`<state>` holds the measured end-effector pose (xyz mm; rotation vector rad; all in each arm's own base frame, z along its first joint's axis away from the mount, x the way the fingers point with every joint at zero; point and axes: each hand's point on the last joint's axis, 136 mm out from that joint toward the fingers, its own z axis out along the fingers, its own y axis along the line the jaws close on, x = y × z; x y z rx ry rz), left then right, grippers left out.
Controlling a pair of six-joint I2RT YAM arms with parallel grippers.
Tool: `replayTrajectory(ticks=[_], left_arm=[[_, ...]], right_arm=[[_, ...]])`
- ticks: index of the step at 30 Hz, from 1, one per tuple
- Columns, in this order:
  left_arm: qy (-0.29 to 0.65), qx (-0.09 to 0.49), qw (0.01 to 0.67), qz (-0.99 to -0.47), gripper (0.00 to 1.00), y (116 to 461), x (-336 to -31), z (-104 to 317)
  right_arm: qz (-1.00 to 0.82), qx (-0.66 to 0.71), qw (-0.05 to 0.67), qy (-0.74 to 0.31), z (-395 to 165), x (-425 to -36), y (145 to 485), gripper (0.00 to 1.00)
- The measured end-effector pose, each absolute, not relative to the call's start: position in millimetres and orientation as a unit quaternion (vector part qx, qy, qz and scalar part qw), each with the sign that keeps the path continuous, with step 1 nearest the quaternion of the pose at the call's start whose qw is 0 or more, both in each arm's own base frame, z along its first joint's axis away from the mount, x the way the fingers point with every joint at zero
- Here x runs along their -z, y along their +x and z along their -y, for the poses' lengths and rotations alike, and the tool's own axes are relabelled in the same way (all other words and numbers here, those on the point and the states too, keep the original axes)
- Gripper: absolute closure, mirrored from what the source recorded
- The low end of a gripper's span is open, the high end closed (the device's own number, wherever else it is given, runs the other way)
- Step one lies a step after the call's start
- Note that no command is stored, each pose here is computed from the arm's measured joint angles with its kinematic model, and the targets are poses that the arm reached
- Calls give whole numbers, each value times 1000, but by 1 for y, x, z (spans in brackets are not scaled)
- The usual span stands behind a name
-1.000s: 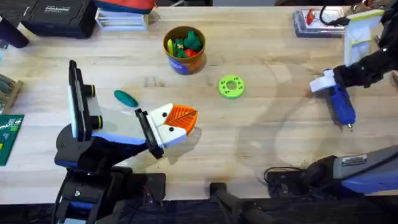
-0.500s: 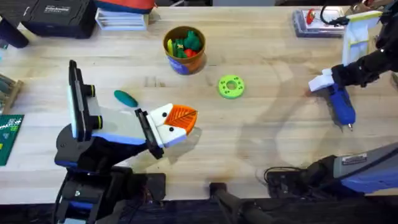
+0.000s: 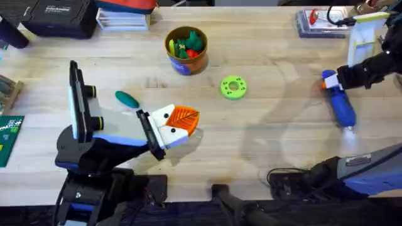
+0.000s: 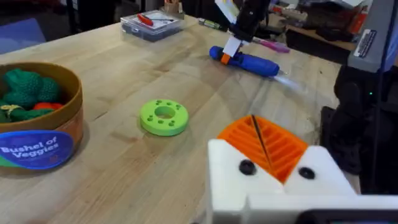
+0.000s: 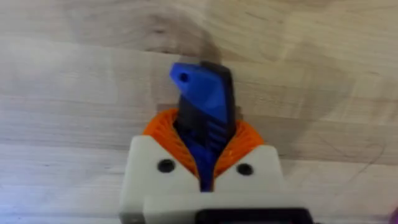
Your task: Pick up the gripper from the table and insert it into the empty holder that is missing its gripper. Then pick up a screw, insert it into the mounting hole, and use the screwdriver to tighten it. Finally, clean up the table by picking up the vegetable and placing it into the bucket.
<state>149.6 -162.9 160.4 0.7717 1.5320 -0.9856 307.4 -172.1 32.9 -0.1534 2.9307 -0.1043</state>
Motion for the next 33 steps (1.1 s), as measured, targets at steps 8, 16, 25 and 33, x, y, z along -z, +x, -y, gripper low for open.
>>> replayTrajectory(ticks=[8, 16, 25, 33], left_arm=[[326, 416, 549, -647, 996, 150, -160, 163], [326, 416, 549, -647, 996, 150, -160, 163], [326, 416, 549, -647, 996, 150, -160, 163], [326, 416, 549, -647, 996, 150, -160, 163]], right_arm=[[-993, 37, 100, -52, 172, -33, 307, 977], [-994, 41, 98, -37, 168, -37, 311, 977], [-957, 105, 267, 37, 170, -145, 342, 977], [-889, 141, 426, 92, 153, -267, 318, 978]])
